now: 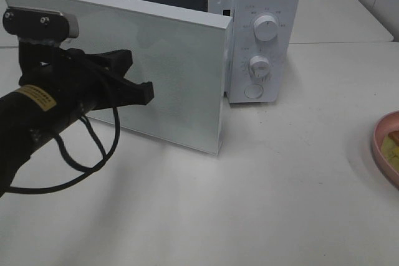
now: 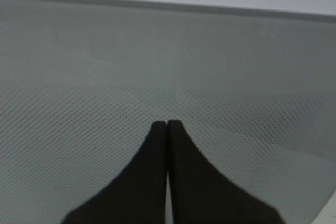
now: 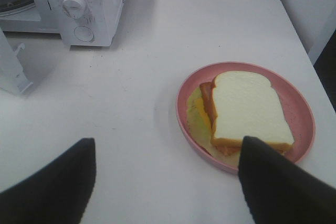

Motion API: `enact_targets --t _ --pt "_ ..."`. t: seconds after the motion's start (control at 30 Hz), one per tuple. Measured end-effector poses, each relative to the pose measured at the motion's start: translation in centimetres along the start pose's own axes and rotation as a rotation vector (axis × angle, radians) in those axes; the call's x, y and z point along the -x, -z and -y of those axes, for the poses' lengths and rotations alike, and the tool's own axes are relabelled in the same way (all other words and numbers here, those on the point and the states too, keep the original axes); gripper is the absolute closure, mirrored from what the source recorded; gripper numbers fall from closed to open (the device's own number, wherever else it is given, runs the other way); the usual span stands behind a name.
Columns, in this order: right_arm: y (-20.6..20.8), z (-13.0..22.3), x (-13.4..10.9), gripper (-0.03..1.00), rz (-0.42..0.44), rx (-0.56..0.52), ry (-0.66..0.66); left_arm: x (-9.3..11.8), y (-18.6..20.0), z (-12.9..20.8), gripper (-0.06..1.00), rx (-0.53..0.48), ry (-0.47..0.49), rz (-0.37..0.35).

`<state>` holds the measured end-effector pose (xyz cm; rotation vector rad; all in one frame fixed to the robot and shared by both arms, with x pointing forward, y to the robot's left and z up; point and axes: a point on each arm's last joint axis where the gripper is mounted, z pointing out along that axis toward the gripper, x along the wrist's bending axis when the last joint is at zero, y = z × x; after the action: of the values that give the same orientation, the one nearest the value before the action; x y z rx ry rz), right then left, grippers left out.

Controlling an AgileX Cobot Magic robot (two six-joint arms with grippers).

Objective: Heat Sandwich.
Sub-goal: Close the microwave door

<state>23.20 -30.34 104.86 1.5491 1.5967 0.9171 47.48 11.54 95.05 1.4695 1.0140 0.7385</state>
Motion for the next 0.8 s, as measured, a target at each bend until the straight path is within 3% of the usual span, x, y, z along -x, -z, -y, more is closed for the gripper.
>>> enact_targets --t 0.8 --pt "0.0 0.0 0.0 0.24 0.0 0.0 -0.001 2.5 -6.9 -1.4 0.94 0.014 0.051 0.014"
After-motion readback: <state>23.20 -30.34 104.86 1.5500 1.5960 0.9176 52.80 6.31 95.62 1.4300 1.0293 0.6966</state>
